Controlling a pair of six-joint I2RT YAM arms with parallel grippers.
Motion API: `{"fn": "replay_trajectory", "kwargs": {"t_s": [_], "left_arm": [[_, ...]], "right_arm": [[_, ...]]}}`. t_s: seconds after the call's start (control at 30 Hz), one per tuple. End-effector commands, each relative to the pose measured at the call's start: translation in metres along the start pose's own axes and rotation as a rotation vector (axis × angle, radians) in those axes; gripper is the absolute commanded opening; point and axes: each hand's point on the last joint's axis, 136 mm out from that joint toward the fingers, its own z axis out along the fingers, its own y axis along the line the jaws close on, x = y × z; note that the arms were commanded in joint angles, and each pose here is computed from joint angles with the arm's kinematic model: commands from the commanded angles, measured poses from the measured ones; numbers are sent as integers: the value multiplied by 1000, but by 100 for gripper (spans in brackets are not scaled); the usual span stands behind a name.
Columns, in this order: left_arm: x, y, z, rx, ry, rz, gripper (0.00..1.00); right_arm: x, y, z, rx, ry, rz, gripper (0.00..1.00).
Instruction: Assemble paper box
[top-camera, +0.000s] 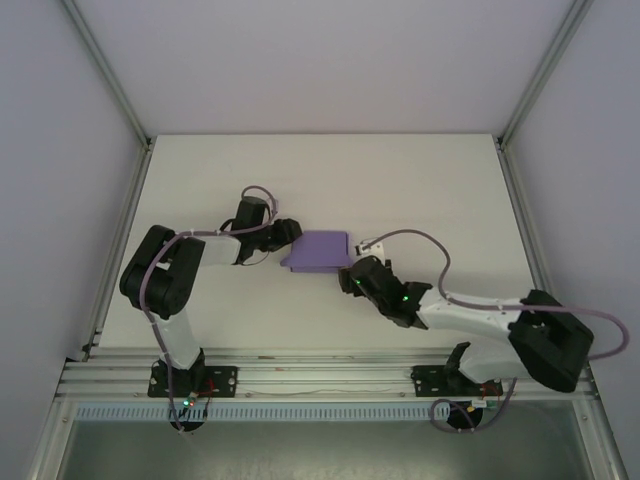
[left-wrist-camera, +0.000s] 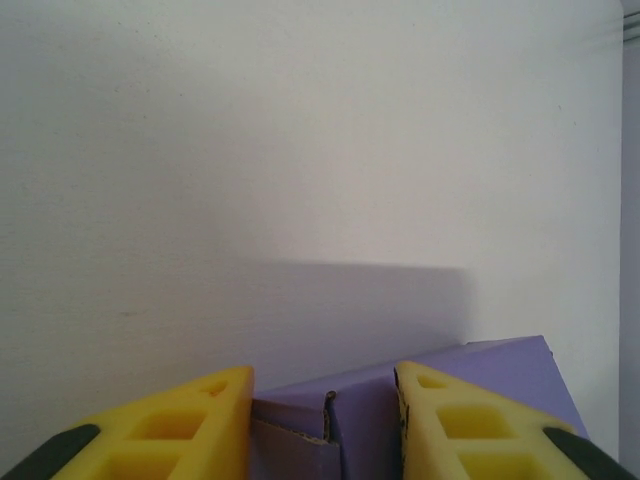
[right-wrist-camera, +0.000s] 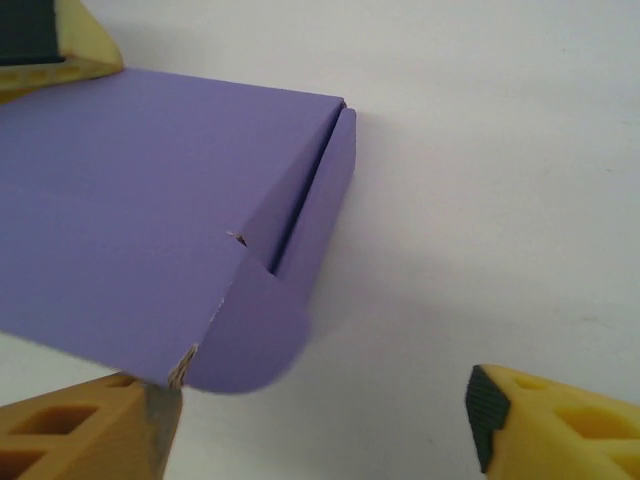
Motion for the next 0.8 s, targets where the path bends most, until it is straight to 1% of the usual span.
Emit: {"fn": "replay_trajectory", "kwargs": {"t_s": [0.0,0.07,0.13,0.2,0.23,0.33,0.37,0.43,0.57,0.77], "left_arm": [[42,37,7,-95,114,-30,37],[46,37,8,-74,122,-27,35],[50,36,8,-56,133,-26,33],[53,38,8,-49,133,-22,31],[54,38,7,-43,132,-21,30],[54,37,6,-16,120,-23,25],[53,36,6,-1,114,-30,21],[53,36,5,20,109,-42,21],[52,39,2,60,99,-77,17],[51,43,-4,124,69,-137,16]], "right_arm": [[9,-7,-12,-3,32,34,81],[8,-11,-15,13,42,39,87],[-5,-11,-23,2,14,75,92],[-13,-13,-26,0,0,133,99],[-17,-14,-25,-10,0,172,100],[-26,-9,-19,-92,29,290,100],[-30,-6,-16,-123,37,325,100],[-40,-3,-12,-160,45,388,100],[-46,1,6,-187,108,463,100],[-38,19,35,-275,208,551,100]]}}
